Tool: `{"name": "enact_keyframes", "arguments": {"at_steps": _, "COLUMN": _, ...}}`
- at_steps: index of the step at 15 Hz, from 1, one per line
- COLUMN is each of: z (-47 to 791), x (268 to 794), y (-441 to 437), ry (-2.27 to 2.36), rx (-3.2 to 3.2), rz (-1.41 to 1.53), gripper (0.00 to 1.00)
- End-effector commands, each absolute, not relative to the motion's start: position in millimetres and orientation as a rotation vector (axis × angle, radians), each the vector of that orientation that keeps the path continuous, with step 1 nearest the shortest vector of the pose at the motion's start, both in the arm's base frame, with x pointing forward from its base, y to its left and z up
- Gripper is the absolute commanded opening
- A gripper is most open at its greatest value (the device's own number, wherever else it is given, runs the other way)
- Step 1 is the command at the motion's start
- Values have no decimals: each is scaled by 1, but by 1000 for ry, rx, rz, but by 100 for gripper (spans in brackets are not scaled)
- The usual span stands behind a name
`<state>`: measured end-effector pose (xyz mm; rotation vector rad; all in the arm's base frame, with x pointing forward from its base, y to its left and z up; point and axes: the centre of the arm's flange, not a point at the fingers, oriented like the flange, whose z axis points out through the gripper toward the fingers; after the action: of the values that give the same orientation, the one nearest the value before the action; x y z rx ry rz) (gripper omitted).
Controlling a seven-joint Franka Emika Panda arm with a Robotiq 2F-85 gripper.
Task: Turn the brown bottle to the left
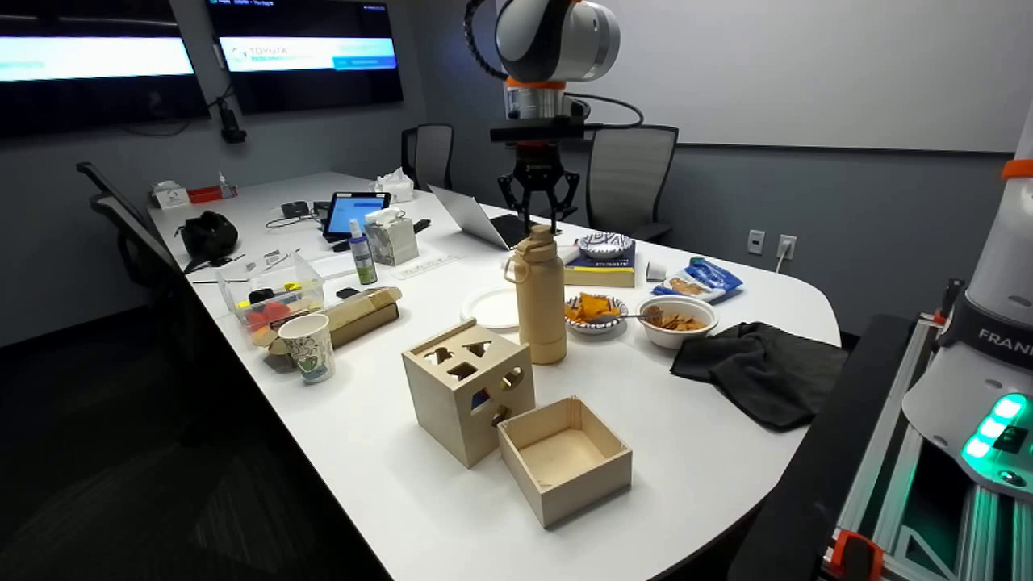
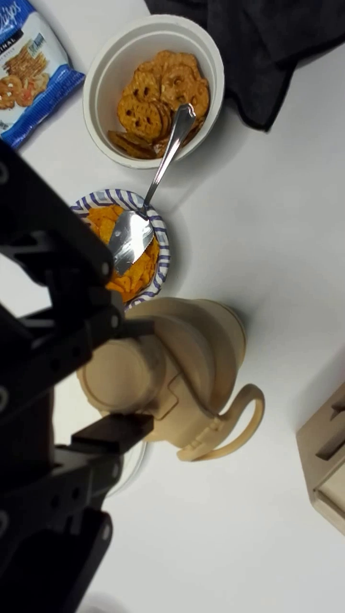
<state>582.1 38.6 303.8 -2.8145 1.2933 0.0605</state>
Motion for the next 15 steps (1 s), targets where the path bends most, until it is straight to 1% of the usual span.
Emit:
{"name": "enact_keyframes", "arguments": {"at_steps": 1, "z": 306, "x": 585, "y": 40, "ry": 1138, "rx": -2879, "rz": 117, "gripper": 19}}
{"name": "enact_keyframes", "arguments": {"at_steps": 15, "z": 300, "x": 591, "y": 37, "ry": 466, "rx": -2998, "rz": 241, "gripper": 19}}
